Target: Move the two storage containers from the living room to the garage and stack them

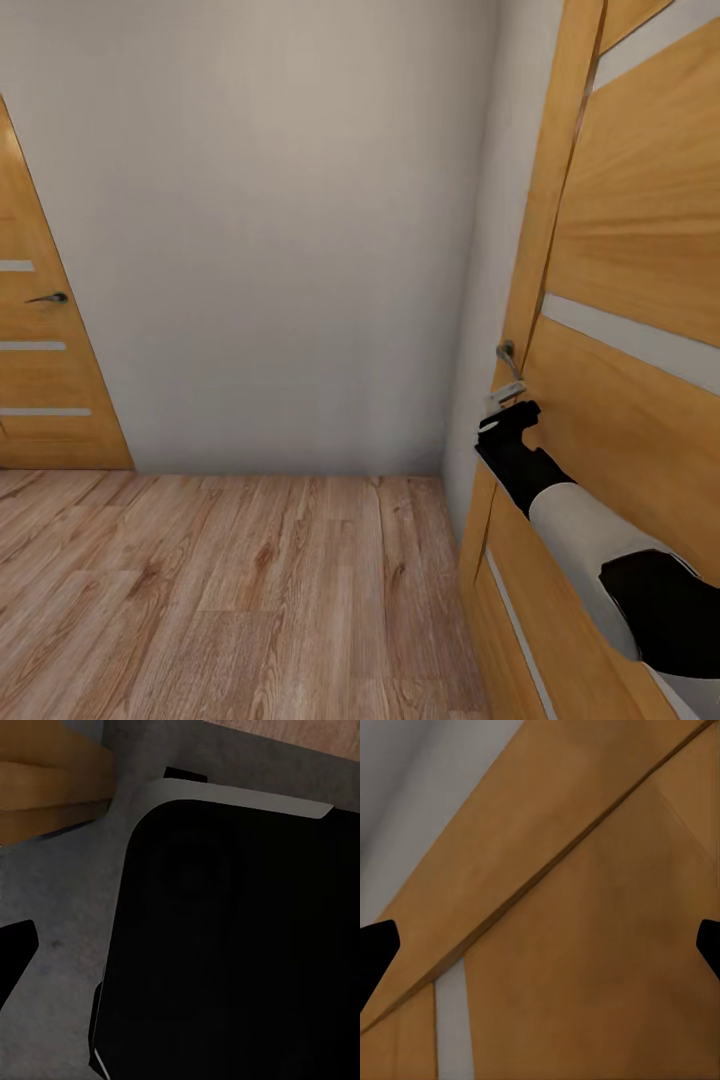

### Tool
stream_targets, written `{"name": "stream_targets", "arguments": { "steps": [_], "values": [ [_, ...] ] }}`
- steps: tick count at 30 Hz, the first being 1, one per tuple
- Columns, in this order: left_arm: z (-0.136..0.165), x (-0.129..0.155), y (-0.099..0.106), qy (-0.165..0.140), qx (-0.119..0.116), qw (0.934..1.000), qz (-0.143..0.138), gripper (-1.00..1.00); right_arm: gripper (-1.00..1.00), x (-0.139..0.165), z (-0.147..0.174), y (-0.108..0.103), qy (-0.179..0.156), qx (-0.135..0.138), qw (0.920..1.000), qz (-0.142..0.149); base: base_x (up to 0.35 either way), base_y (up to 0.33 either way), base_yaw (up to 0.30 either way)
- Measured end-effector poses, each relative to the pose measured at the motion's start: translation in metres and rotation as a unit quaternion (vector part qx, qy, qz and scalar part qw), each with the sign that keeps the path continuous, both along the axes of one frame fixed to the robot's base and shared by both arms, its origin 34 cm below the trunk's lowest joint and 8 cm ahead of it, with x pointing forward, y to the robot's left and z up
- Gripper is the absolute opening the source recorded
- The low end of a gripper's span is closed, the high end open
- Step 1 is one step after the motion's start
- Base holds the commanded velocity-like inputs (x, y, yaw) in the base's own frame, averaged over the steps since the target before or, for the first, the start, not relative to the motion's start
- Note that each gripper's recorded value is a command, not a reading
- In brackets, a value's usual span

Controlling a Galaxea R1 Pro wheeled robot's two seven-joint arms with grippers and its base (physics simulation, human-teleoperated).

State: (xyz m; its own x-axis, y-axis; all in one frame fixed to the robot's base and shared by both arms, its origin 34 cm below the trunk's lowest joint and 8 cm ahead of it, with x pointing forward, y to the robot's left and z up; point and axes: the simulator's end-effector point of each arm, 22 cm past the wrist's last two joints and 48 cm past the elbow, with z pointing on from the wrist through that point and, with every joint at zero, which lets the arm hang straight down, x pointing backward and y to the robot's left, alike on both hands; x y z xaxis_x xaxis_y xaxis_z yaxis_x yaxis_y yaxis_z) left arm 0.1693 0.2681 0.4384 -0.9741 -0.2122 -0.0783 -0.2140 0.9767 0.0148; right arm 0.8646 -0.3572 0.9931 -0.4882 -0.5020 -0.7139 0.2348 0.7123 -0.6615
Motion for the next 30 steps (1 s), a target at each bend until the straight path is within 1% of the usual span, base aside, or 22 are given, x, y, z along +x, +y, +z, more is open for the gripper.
{"name": "stream_targets", "arguments": {
  "steps": [5, 11, 17, 19, 20, 21, 23, 25, 27, 30],
  "values": [
    [0.000, 0.000, 0.000, 0.000, 0.000, 1.0000, 0.000, 1.00, 1.00, 0.000, -0.002, 0.000, 0.001, 0.009, 1.0000, -0.002, 0.000, 0.000, 0.000],
    [0.000, 0.000, 0.000, 0.000, 0.000, 1.0000, 0.000, 1.00, 1.00, -0.001, -0.003, 0.001, 0.001, 0.013, 0.9999, -0.003, 0.000, 0.000, 0.000],
    [0.000, 0.000, 0.000, 0.000, 0.000, 1.0000, 0.001, 1.00, 1.00, -0.001, -0.003, 0.001, 0.002, 0.012, 0.9999, -0.003, 0.000, 0.000, 0.000],
    [0.000, 0.000, 0.000, 0.000, 0.000, 1.0000, 0.001, 1.00, 1.00, -0.002, -0.004, 0.000, 0.007, 0.009, 0.9999, -0.006, 0.000, 0.000, 0.000],
    [0.000, 0.000, 0.000, 0.001, 0.000, 1.0000, 0.001, 1.00, 1.00, -0.003, -0.006, 0.005, 0.013, 0.008, 0.9998, -0.008, 0.000, 0.000, 0.000],
    [0.000, -0.001, 0.000, 0.001, 0.000, 1.0000, 0.001, 1.00, 1.00, -0.002, -0.008, 0.017, 0.016, 0.011, 0.9998, -0.003, 0.000, 0.000, 0.000],
    [0.000, 0.000, 0.000, 0.001, 0.000, 1.0000, 0.001, 1.00, 1.00, 0.000, -0.012, 0.059, 0.022, 0.025, 0.9992, 0.021, 0.000, 0.000, 0.000],
    [0.000, -0.001, 0.000, 0.001, 0.000, 1.0000, 0.001, 1.00, 1.00, 0.000, -0.014, 0.090, 0.025, 0.037, 0.9982, 0.039, 0.000, 0.000, 0.000],
    [0.000, -0.001, 0.000, 0.001, 0.000, 1.0000, 0.001, 1.00, 1.00, 0.000, -0.016, 0.108, 0.027, 0.046, 0.9973, 0.050, 0.000, 0.000, 0.000],
    [0.000, -0.001, 0.000, 0.001, 0.000, 1.0000, 0.001, 1.00, 1.00, 0.000, -0.022, 0.123, 0.032, 0.057, 0.9959, 0.062, 0.000, 0.000, 0.000]
  ]
}}
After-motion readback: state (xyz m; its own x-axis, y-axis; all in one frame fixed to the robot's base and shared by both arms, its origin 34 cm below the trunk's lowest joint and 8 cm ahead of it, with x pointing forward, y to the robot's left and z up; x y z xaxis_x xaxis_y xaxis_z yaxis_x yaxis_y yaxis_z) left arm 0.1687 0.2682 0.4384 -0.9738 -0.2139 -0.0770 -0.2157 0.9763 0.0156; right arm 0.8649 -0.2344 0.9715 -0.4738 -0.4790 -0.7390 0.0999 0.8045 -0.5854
